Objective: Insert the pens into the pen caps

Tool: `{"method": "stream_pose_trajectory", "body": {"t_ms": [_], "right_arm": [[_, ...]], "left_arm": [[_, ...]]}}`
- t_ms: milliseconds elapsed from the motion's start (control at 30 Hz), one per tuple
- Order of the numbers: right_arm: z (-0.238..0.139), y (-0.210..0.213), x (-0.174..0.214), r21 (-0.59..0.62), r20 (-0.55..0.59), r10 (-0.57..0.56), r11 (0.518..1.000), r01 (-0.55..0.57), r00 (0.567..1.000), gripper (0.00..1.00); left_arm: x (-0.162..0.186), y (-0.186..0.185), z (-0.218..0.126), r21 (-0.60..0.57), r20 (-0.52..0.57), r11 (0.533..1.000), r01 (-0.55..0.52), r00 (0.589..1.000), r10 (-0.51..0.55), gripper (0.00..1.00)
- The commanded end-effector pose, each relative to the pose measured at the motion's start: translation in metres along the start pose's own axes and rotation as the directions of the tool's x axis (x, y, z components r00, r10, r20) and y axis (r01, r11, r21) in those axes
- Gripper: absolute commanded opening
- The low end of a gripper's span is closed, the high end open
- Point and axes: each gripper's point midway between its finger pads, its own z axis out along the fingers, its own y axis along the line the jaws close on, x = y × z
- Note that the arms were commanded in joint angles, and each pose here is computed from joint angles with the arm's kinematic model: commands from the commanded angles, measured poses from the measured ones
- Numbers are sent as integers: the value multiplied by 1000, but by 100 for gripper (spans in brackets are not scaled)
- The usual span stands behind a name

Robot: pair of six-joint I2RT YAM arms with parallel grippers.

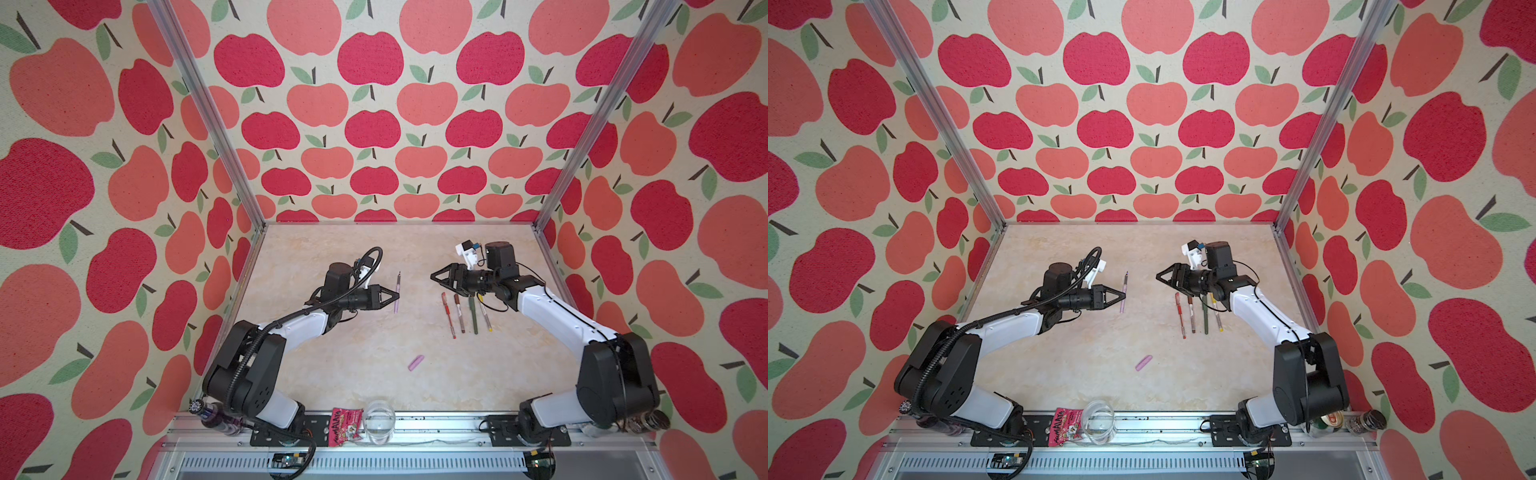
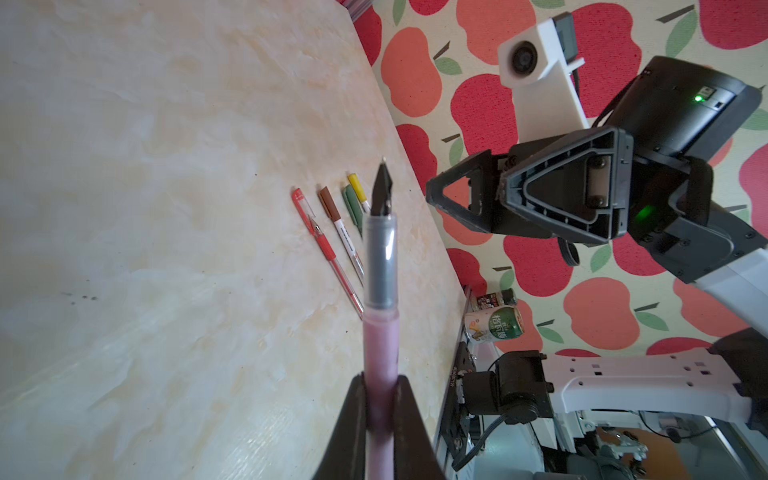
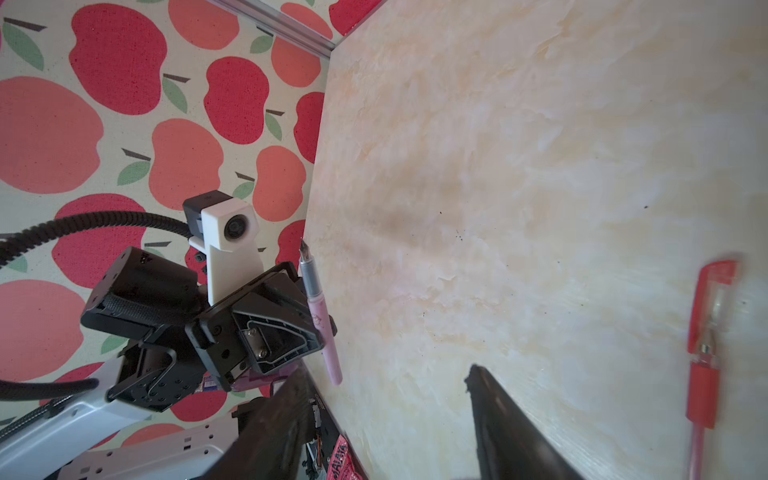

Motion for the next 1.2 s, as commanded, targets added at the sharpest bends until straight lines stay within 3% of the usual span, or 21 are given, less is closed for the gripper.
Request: {"method": "stream_pose_trajectory", "body": {"t_ms": [0, 567, 1167], "right_arm": [[15, 33, -2, -94, -41, -100, 991, 96, 994, 64], [60, 61, 2, -118, -94, -215, 972, 203, 972, 62], [83, 66, 36, -95, -178, -246, 968, 232, 953, 30]], "left_arm": [[-4, -22, -1, 152, -13, 988, -33, 999, 35, 4], [-1, -26, 5, 132, -42, 991, -29, 999, 35, 3], [-13, -29, -4, 66, 29, 996, -66, 998, 64, 3]]}}
